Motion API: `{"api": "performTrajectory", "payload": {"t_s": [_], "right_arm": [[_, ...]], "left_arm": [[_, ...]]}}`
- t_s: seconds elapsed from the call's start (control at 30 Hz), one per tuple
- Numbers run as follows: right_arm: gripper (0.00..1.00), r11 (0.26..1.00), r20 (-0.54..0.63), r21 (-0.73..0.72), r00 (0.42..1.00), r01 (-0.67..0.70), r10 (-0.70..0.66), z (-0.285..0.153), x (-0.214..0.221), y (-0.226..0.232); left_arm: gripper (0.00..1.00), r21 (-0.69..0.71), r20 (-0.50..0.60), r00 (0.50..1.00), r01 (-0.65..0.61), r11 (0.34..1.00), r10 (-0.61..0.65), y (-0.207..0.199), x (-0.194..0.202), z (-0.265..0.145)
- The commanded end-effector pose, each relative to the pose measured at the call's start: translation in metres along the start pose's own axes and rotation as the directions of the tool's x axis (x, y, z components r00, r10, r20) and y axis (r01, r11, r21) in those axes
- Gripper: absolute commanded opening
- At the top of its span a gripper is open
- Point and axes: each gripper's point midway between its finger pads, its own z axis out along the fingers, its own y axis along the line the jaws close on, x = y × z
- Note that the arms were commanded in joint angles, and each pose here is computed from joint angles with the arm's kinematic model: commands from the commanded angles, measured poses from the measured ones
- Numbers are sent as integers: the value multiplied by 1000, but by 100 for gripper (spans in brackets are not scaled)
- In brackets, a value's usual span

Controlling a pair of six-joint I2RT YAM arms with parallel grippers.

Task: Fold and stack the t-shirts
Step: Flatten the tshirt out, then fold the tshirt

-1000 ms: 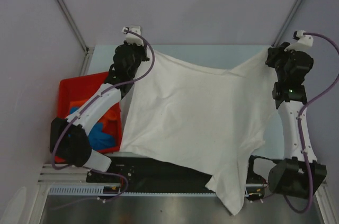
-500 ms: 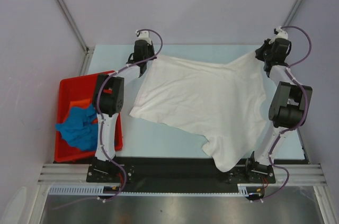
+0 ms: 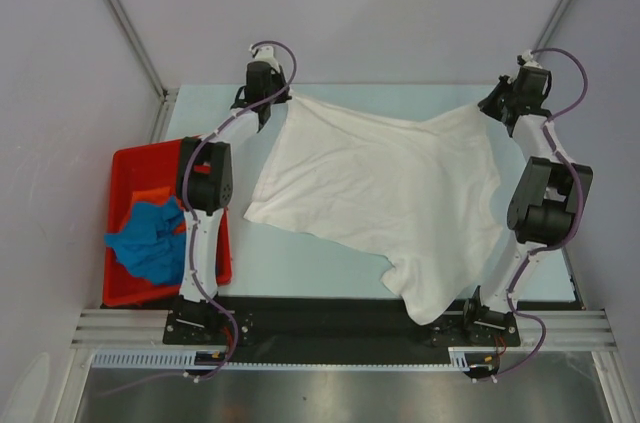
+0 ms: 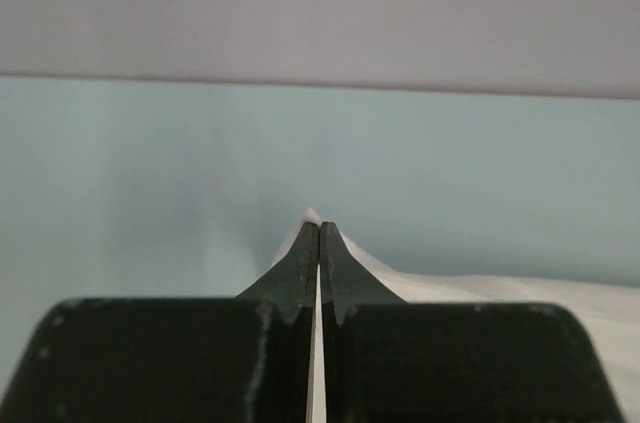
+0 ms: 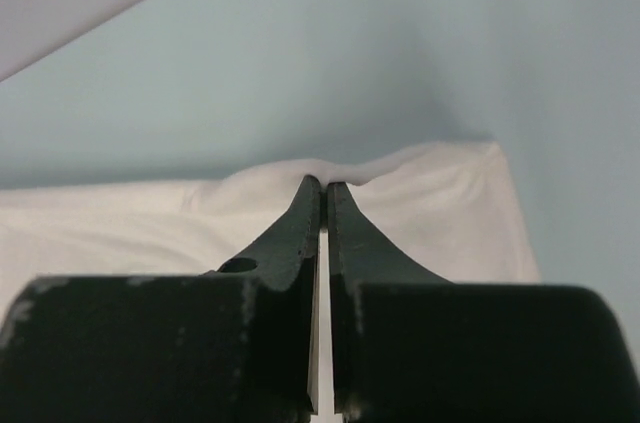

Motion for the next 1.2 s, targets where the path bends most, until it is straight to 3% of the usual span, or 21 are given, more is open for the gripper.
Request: {"api": "performTrajectory", "payload": {"t_s": [0.0, 0.1, 0.23, 0.4, 0.67, 1.17], "right_arm": [[0, 996, -70, 37, 994, -83, 85, -54, -6, 20], [0, 983, -140, 129, 978, -134, 152, -84, 8, 13], [0, 954, -229, 242, 945, -175, 232, -119, 29, -4], [0, 914, -372, 339, 860, -225, 349, -157, 91, -20], [0, 883, -446, 380, 781, -276, 437, -183, 143, -26], [0, 868, -429, 423, 785, -262, 446, -193, 154, -44]], "left_arm": [[0, 11, -97, 995, 26, 1000, -24, 2, 4, -18], [0, -1, -217, 974, 59, 998, -58, 4, 36, -34], [0, -2, -301, 949, 94, 996, -91, -2, 48, -55], [0, -70, -348, 930, 100, 992, -119, 6, 48, -81], [0, -136, -425, 897, 65, 989, -118, 26, 54, -93], [0, -165, -498, 853, 82, 983, -155, 45, 80, -95]]}}
